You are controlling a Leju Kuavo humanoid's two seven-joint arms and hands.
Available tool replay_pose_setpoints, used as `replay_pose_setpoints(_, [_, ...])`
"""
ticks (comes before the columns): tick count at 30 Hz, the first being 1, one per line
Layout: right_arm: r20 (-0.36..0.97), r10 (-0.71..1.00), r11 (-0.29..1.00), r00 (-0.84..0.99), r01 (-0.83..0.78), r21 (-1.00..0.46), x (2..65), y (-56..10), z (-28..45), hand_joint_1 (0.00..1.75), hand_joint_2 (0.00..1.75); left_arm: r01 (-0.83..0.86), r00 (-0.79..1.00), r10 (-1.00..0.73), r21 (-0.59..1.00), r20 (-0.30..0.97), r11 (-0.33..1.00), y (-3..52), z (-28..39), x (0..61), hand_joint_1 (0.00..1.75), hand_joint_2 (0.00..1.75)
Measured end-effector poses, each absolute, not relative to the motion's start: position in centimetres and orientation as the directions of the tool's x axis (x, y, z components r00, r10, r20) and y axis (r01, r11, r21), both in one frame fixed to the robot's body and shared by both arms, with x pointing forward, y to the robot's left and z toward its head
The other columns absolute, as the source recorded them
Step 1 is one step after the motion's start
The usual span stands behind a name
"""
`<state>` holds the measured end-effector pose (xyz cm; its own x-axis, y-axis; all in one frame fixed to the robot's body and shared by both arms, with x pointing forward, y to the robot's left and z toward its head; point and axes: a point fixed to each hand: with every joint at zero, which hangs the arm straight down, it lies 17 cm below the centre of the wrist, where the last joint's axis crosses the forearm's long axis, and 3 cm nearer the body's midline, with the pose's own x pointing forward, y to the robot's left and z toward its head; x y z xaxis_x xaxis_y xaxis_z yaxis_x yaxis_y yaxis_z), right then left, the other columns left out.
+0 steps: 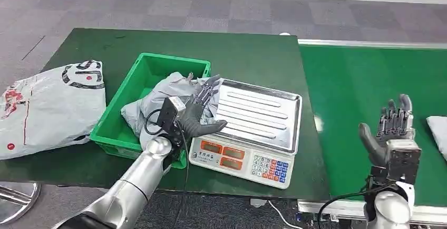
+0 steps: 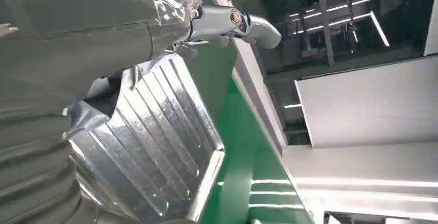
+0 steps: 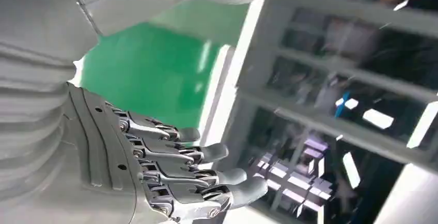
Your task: Moved the parcel from conveyor to table for the left to box.
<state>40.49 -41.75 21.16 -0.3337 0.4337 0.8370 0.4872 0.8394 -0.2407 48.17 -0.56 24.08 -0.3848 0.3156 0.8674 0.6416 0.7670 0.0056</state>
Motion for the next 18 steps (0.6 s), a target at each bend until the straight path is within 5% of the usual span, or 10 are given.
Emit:
replay_pose_setpoints(7, [0.764,0.643,0.614,-0.040,0.624,-0.484,41.4,-51.1,18.7,0.00,1.75,0.624,-0.386,0.294,0.013,0.875,0.781,-0.5,23.5,48.4,0.00,1.75])
replay_pose_setpoints(18, [0.702,0.695,0.440,0.155,0.680,-0.586,39.8,-59.6,17.4,0.00,1.75,0.598,-0.383,0.255,0.028,0.888,0.801,-0.2,22.4,48.8,0.00,1.75])
